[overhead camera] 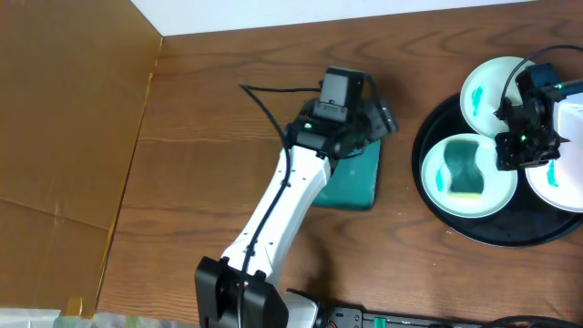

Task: Clean dirty plates on tray and stack at the side

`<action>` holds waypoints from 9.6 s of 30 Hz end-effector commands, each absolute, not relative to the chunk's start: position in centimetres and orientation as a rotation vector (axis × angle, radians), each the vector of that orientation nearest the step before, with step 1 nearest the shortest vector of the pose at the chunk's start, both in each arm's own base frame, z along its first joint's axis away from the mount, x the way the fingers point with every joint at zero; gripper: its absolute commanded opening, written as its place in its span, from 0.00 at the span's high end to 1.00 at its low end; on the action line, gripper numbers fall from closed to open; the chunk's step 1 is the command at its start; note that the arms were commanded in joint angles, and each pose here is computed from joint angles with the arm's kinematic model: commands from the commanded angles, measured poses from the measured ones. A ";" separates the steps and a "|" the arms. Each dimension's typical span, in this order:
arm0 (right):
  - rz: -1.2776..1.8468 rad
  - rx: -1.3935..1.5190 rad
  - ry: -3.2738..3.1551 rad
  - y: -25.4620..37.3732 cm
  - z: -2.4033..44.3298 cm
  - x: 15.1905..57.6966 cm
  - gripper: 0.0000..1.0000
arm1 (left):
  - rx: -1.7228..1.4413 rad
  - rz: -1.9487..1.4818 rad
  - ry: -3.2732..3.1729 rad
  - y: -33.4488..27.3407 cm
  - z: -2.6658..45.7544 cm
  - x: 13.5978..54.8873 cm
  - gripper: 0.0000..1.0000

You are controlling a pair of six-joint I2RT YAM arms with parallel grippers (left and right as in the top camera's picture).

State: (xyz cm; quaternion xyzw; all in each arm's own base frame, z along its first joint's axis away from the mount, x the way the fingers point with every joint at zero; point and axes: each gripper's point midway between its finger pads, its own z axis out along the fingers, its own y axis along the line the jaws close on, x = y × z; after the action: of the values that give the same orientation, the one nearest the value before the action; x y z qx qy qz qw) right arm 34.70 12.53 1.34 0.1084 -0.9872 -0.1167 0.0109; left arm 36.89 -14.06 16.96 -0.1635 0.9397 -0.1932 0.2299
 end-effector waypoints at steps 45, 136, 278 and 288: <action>-0.375 0.234 -3.107 12.3 0.3 35.1 0.99 | -0.064 -0.354 2.710 -27.9 6.9 33.1 0.33; -0.374 0.239 -3.109 12.4 0.3 35.1 0.96 | -0.015 -0.501 2.801 -26.6 4.8 35.1 0.56; -0.205 0.499 -3.365 13.5 8.4 38.4 0.99 | -0.310 -0.208 2.401 -14.0 19.0 38.8 0.93; 0.652 0.628 -3.508 10.7 14.5 39.8 0.99 | -0.603 -0.013 2.494 -3.8 16.8 37.6 0.93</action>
State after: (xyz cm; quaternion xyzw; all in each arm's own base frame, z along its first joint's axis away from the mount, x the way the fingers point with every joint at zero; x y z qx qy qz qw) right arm 38.61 13.05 11.48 0.1748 -0.9627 0.0696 -0.1944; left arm 37.91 -5.63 16.81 -0.2060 0.9348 -0.0184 0.2889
